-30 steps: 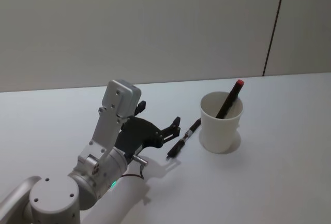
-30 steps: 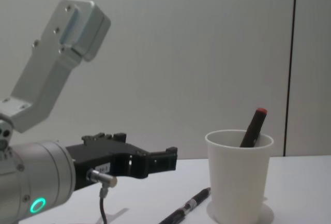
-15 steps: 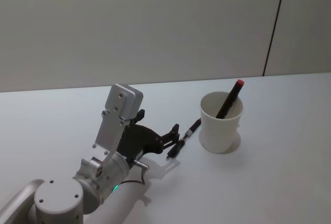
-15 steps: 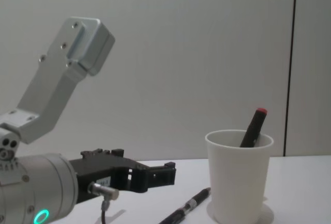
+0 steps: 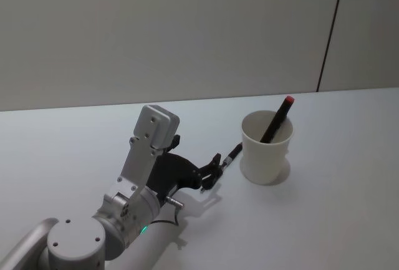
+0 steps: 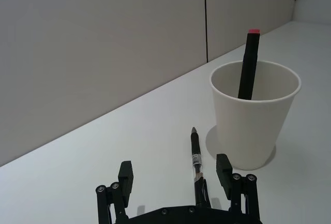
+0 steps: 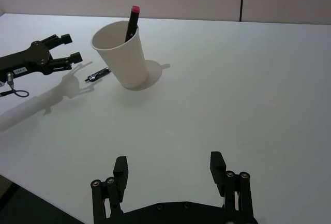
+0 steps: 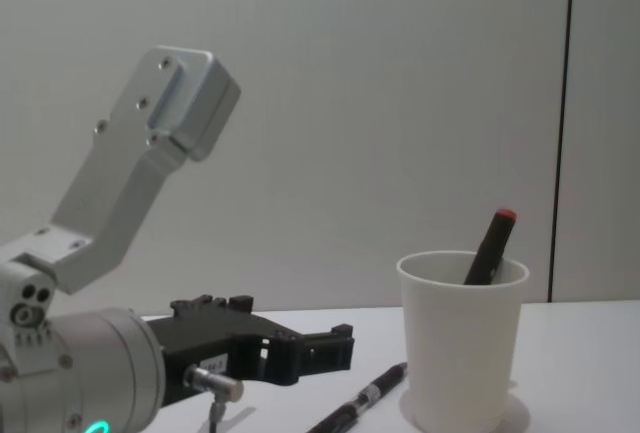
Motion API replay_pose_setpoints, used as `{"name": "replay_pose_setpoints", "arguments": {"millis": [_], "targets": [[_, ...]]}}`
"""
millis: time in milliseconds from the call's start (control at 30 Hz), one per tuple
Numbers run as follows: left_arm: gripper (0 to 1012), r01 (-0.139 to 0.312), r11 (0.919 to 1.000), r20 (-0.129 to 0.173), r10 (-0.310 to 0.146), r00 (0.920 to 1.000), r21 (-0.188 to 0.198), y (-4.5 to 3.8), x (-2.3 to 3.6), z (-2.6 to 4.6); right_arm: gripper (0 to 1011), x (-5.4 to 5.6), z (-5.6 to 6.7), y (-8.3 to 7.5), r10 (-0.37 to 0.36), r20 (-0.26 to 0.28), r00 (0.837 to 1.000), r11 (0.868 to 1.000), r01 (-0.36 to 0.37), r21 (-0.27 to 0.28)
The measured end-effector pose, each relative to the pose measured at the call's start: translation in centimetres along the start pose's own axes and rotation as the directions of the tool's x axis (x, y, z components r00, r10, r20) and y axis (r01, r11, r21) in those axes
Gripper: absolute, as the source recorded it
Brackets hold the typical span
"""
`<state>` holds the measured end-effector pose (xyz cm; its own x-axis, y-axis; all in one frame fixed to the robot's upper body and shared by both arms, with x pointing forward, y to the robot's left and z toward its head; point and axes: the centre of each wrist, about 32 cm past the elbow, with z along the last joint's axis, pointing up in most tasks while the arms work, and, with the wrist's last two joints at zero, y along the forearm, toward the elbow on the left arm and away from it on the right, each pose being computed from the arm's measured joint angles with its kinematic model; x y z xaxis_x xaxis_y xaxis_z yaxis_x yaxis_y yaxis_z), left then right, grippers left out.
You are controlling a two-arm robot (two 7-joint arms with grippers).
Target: Place the pen into the pen holder.
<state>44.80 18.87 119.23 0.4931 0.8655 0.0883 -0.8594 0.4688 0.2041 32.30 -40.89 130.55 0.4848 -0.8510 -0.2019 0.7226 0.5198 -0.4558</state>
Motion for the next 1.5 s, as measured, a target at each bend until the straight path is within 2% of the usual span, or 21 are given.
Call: {"name": "replay_pose_setpoints", "arguments": {"millis": [433, 633, 767, 1067, 1267, 1500], "targets": [[1001, -0.018, 0.9997, 0.011, 0.018, 0.9998, -0.017, -0.29, -0.23, -0.49, 1002, 0.0, 0.0, 0.0, 0.000, 0.000, 1.000, 1.000, 0.000, -0.001], [1001, -0.014, 0.9999, 0.003, 0.014, 0.9999, -0.009, -0.74, -0.20, -0.47, 1002, 0.0, 0.0, 0.0, 0.000, -0.001, 1.000, 1.000, 0.000, -0.001], [1001, -0.004, 1.0000, -0.013, 0.004, 0.9999, 0.006, -1.27, -0.32, -0.63, 1001, 0.0, 0.0, 0.0, 0.000, -0.001, 1.000, 1.000, 0.000, -0.001], [1001, 0.025, 0.9991, -0.062, -0.023, 0.9978, 0.035, -2.74, -1.38, -1.71, 1002, 0.0, 0.0, 0.0, 0.000, -0.001, 1.000, 1.000, 0.000, -0.001], [1001, 0.031, 0.9985, -0.078, -0.028, 0.9965, 0.044, -3.02, -2.01, -2.25, 1001, 0.0, 0.0, 0.0, 0.000, -0.001, 1.000, 1.000, 0.000, -0.001], [1001, 0.029, 0.9980, -0.082, -0.024, 0.9964, 0.056, -2.96, -2.51, -2.69, 1002, 0.0, 0.0, 0.0, 0.000, -0.001, 1.000, 1.000, 0.000, -0.001]]}}
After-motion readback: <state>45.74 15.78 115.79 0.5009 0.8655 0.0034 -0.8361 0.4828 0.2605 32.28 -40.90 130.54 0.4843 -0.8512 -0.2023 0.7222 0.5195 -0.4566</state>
